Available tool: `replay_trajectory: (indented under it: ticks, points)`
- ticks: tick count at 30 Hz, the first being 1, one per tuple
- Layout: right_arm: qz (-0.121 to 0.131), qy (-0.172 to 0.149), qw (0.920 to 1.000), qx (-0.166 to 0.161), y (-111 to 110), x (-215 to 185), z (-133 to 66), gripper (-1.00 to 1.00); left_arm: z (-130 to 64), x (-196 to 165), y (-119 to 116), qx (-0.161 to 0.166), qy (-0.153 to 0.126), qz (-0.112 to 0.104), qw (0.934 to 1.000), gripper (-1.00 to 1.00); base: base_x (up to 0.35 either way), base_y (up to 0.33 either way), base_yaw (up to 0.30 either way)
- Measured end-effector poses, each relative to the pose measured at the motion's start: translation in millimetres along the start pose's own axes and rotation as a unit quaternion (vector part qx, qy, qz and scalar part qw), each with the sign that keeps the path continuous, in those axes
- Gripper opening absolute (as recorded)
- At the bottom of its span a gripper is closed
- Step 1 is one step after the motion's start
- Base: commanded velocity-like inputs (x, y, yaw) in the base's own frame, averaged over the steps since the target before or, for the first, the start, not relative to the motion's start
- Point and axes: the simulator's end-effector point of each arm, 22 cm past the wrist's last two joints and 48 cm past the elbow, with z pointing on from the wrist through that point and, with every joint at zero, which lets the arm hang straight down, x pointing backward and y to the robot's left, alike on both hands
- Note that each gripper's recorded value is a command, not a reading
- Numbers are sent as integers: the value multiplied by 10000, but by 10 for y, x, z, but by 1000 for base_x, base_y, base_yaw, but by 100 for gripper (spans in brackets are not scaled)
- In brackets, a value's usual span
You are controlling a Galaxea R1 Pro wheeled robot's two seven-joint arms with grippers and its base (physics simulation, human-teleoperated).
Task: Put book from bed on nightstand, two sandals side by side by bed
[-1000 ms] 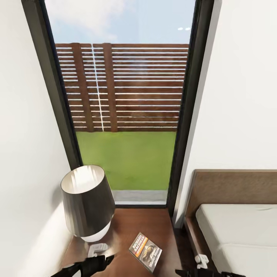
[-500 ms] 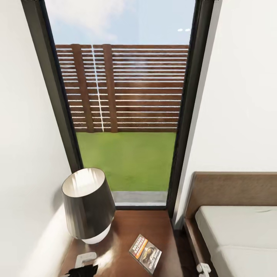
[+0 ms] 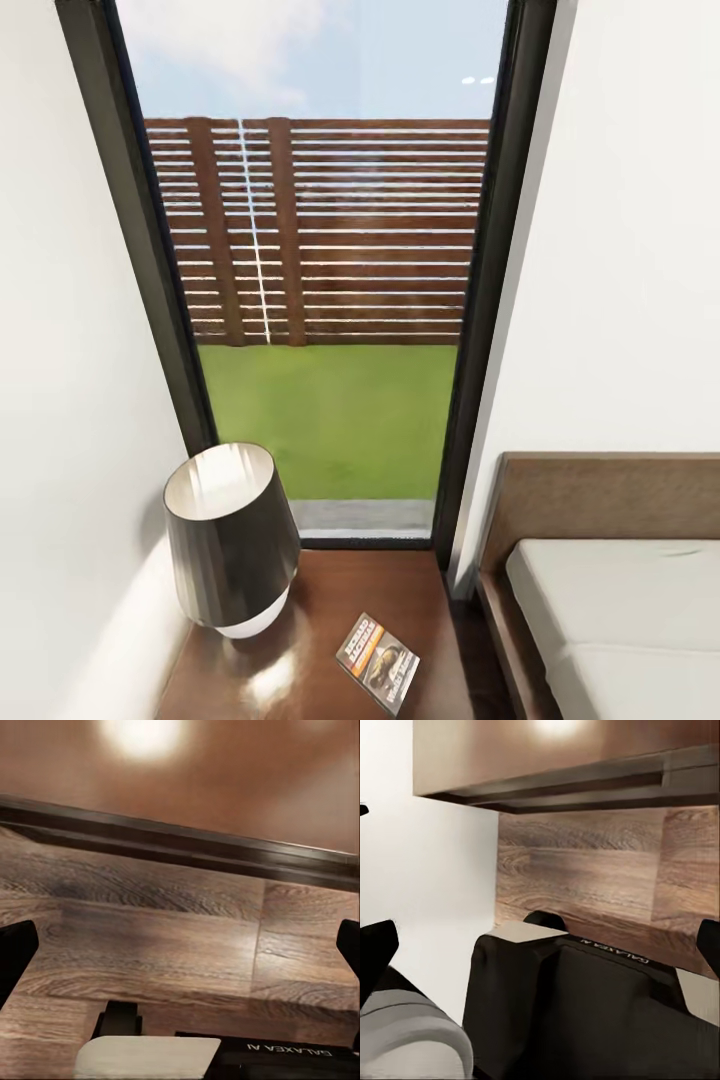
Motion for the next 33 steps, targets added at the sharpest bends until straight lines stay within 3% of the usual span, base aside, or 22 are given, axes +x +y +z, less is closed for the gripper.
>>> replay_trajectory:
  ticks: [19, 33]
  points:
    - [325, 326, 9989, 89, 107, 602, -251, 100, -386, 830, 138, -98, 596, -25, 9982, 100, 0, 0, 0]
    - [339, 327, 9989, 60, 150, 627, -232, 100, -414, 883, 163, -116, 606, -12, 9981, 100, 0, 0, 0]
